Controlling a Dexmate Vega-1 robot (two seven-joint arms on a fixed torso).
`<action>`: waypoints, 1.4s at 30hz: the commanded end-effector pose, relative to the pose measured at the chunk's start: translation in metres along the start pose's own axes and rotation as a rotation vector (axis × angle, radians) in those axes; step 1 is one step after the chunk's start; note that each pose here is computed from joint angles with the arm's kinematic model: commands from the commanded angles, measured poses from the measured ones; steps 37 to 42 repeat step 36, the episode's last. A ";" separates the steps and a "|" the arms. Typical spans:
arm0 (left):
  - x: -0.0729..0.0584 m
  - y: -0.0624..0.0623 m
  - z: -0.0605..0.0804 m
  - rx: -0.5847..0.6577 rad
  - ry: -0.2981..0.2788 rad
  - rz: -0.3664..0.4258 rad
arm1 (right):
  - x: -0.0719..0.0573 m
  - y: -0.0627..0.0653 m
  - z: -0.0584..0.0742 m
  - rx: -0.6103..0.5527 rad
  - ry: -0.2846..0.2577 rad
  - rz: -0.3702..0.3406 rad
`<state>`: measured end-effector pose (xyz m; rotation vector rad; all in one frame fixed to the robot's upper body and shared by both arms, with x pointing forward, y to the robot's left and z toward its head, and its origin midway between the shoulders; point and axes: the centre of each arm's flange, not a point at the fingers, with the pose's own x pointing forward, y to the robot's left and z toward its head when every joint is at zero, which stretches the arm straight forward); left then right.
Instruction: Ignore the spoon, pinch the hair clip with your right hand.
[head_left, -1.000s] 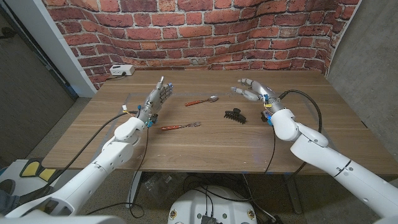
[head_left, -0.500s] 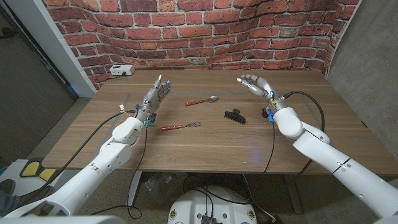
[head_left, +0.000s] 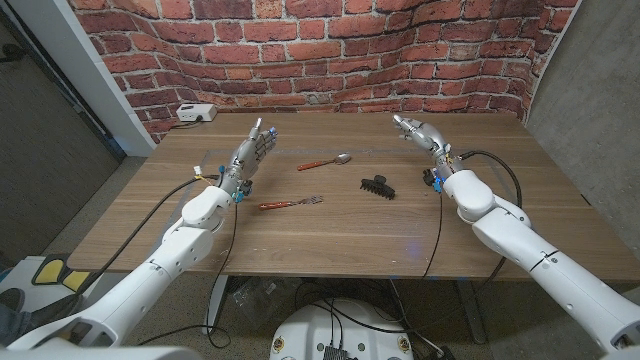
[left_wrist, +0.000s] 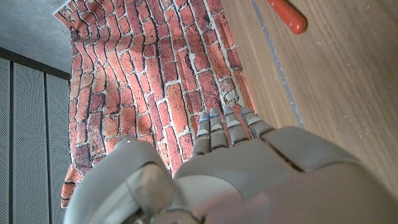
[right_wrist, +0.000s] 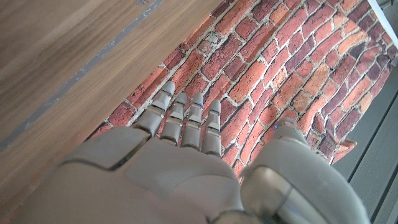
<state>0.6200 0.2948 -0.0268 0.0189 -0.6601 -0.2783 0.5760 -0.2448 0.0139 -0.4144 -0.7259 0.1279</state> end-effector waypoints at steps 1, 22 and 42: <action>0.009 0.001 0.000 -0.011 -0.002 0.009 | 0.017 -0.014 -0.035 0.252 -0.005 -0.005; 0.019 -0.006 0.001 0.002 0.027 0.011 | 0.028 -0.032 -0.066 0.418 0.023 0.020; 0.023 -0.005 0.003 0.004 0.025 0.019 | 0.029 -0.029 -0.072 0.424 0.042 0.013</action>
